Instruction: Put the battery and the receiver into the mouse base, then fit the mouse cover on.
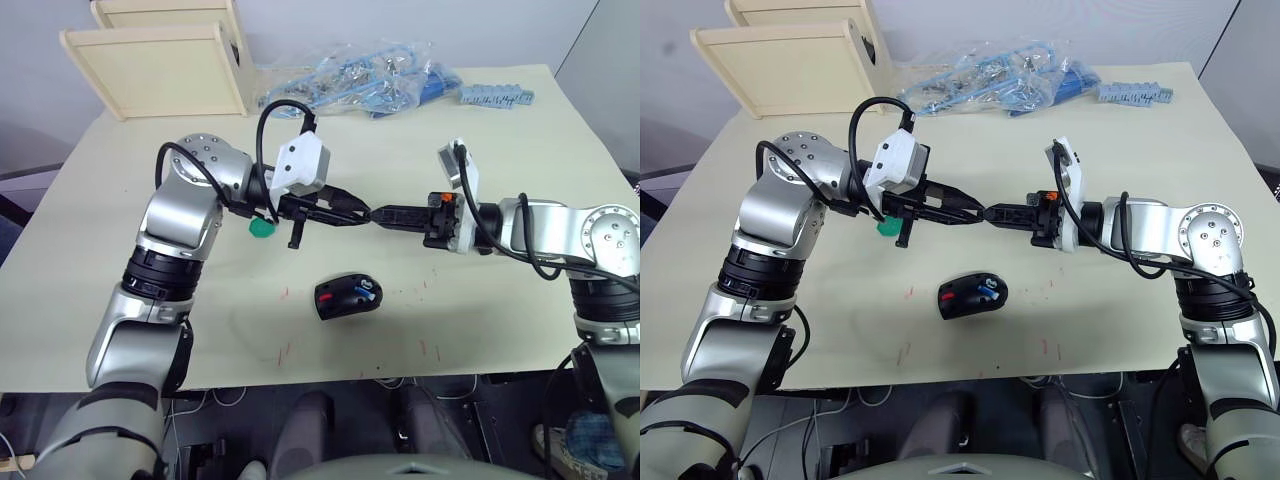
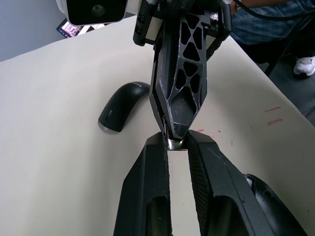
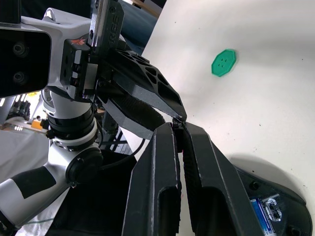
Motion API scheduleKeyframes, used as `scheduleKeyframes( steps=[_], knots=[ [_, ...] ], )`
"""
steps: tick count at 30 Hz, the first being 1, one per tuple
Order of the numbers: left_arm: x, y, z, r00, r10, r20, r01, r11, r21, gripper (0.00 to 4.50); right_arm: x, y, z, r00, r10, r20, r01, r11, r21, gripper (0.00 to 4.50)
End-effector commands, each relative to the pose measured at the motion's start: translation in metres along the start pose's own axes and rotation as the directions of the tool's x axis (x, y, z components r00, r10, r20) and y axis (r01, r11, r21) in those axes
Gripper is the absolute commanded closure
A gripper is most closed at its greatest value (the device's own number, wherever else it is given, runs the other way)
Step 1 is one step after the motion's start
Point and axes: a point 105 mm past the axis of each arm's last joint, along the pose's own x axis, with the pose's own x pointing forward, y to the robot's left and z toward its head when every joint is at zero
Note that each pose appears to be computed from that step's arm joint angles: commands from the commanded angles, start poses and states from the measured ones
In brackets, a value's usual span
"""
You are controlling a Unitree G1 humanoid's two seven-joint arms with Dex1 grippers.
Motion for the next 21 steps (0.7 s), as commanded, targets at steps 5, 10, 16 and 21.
scheduleKeyframes(
  steps=[5, 10, 16, 21],
  knots=[
    [-0.01, 0.001, 0.007, 0.998, 0.048, 0.043, -0.046, 0.998, -0.045, 3.25, -0.005, 0.012, 0.004, 1.0, 0.029, 0.002, -0.029, 0.998, -0.053, 4.5],
    [-0.026, -0.01, 0.004, 0.99, 0.124, 0.067, -0.108, 0.973, -0.202, 2.6, -0.014, 0.008, 0.003, 1.0, 0.006, -0.009, -0.006, 0.998, -0.066, 4.5],
    [-0.027, -0.036, -0.012, 0.981, 0.19, 0.034, -0.167, 0.926, -0.339, 2.6, -0.031, 0.0, -0.001, 0.997, -0.05, -0.051, 0.046, 0.995, -0.087, 4.5],
    [-0.024, -0.058, -0.028, 0.974, 0.228, 0.014, -0.199, 0.875, -0.441, 1.95, -0.046, -0.006, -0.005, 0.99, -0.116, -0.084, 0.106, 0.988, -0.109, 4.5]
  ],
)
